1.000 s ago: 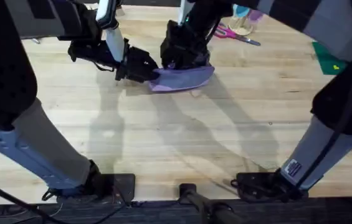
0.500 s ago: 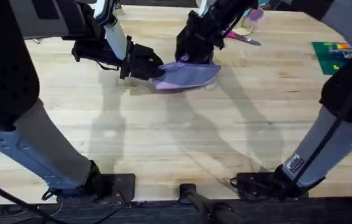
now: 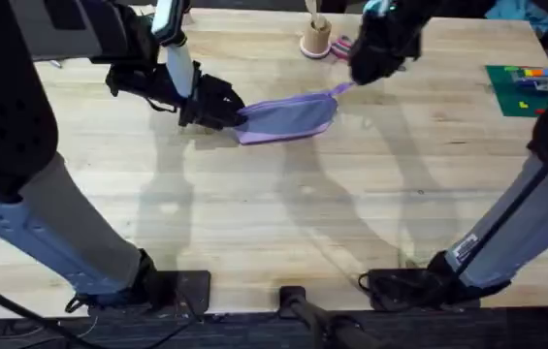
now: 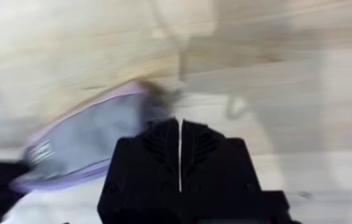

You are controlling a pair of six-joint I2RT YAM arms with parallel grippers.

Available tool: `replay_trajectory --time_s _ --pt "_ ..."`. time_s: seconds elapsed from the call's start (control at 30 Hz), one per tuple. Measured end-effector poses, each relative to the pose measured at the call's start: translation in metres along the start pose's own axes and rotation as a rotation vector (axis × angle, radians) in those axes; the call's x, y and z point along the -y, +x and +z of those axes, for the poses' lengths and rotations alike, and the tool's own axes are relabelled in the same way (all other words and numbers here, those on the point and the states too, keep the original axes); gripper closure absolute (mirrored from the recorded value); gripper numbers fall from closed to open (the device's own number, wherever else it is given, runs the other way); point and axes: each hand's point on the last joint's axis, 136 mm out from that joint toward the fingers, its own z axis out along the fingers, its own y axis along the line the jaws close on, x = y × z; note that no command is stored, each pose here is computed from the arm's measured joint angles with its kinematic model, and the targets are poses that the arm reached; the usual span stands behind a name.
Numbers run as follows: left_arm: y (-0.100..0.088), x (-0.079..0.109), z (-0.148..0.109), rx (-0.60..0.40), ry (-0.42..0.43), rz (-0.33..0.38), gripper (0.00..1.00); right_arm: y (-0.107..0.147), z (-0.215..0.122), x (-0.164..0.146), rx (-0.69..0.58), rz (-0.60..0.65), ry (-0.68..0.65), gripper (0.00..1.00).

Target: Unzip the bag, pick up the pens from the table one at a time and place them inside, then zip the bag closed.

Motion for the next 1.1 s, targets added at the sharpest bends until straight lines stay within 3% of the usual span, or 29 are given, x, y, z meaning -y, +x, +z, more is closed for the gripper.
replay_trajectory --time_s 0.23,0.63,0.83,0.87,0.9,1.03,1.1 --pt "0.003 -0.001 -0.003 -0.008 -0.008 -0.006 0.959 -0.021 -0.007 0.049 0.079 0.041 0.158 0.968" --pt "0.003 -0.001 -0.003 -0.010 -0.008 -0.006 0.959 -0.028 -0.010 0.052 0.114 0.010 0.187 0.954" --pt "0.003 0.000 -0.003 -0.010 -0.006 -0.009 0.959 -0.018 -0.039 0.022 0.173 -0.150 0.160 0.106" --pt "0.003 0.000 -0.003 -0.010 -0.005 -0.011 0.957 -0.015 -0.045 0.015 0.187 -0.192 0.153 0.036" --pt "0.004 0.001 -0.003 -0.012 -0.003 -0.013 0.902 -0.012 -0.052 0.006 0.204 -0.234 0.146 0.014" --pt "0.009 0.005 -0.007 -0.053 0.012 -0.050 0.266 0.001 -0.079 -0.026 0.279 -0.377 0.144 0.006" --pt "0.010 0.006 -0.010 -0.080 0.023 -0.070 0.037 0.006 -0.086 -0.034 0.303 -0.420 0.157 0.006"
